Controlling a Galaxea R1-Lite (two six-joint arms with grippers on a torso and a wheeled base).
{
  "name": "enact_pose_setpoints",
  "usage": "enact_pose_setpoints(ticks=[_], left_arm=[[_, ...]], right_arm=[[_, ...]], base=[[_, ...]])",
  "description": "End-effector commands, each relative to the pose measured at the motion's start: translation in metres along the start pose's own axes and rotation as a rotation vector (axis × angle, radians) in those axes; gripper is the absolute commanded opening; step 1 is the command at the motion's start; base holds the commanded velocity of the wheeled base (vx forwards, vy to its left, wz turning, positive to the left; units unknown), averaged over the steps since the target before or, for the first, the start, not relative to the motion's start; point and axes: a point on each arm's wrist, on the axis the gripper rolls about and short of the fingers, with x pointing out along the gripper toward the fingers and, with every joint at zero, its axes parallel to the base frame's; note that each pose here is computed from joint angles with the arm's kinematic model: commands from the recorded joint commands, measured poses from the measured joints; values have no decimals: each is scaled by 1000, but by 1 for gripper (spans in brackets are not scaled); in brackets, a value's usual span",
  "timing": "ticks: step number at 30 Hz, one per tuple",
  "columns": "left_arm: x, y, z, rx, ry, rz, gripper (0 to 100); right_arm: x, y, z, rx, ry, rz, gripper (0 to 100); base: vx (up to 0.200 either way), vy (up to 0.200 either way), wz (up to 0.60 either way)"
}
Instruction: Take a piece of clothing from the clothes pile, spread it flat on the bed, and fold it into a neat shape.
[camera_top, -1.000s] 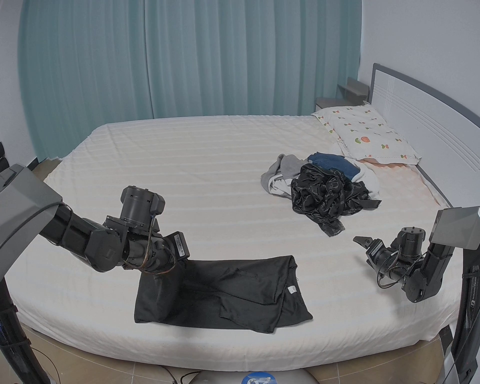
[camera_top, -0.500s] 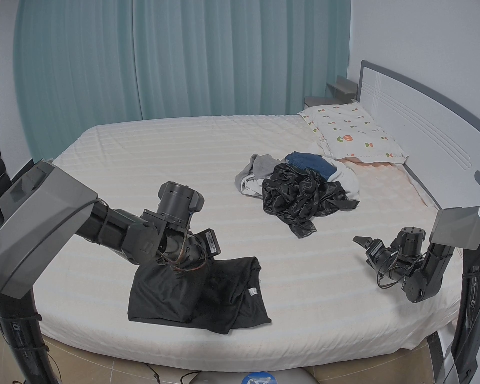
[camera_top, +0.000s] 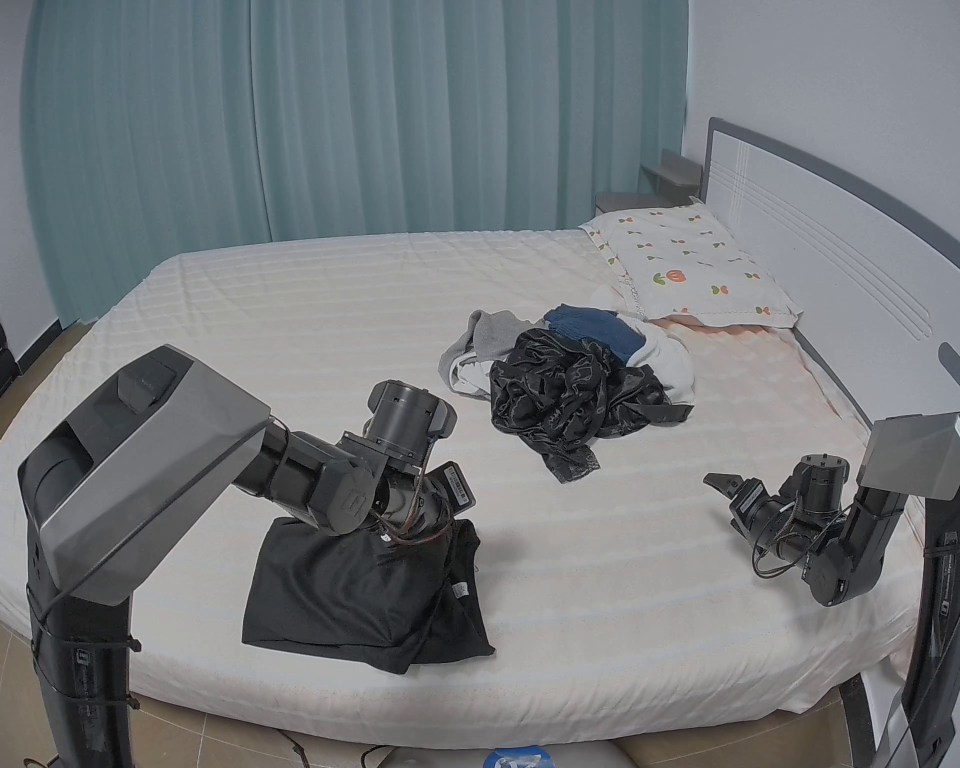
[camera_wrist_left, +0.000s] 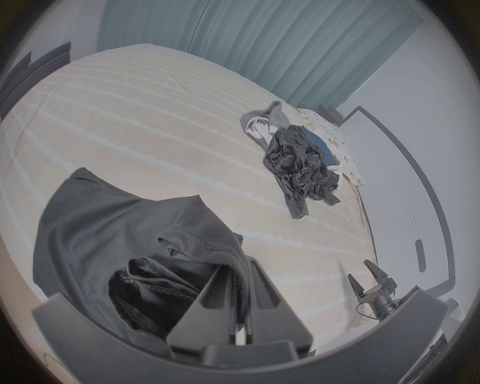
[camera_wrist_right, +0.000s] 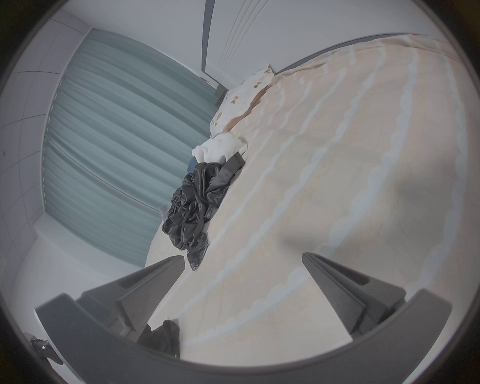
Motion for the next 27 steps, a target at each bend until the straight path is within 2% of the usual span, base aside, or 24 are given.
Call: enact_pose_setpoints(ticks=[1, 5, 10, 15, 19, 20, 23, 24, 27], left_arm=[[4, -3, -3, -19, 13, -15, 100], [-13, -6, 3, -27, 0, -35, 100], [-38, 6, 6, -65, 11, -34, 100], [-57, 44, 12, -137, 75, -1, 100], [-61, 65, 15, -222, 76, 5, 100], [-62, 81, 18, -266, 78, -26, 100], [-63, 85, 18, -275, 76, -34, 100], [-65, 102, 21, -322, 53, -64, 100], [-65, 117, 24, -380, 25, -93, 100]], right_arm=[[1, -1, -1, 0, 4, -3, 100], [0, -1, -2, 1, 5, -4, 100], [-1, -1, -2, -1, 8, -6, 100], [-3, -1, -4, -6, 1, 7, 100], [-4, 0, -6, -10, 7, 10, 100], [-4, 3, -11, -16, 18, 10, 100], [-4, 2, -12, -16, 21, 9, 100], [-5, 4, -15, -20, 31, 8, 100], [-6, 4, -17, -23, 35, 7, 100]], base=[[0, 0, 0], [0, 0, 0], [0, 0, 0], [0, 0, 0], [0, 0, 0], [0, 0, 0], [0, 67, 0], [0, 200, 0], [0, 200, 0]])
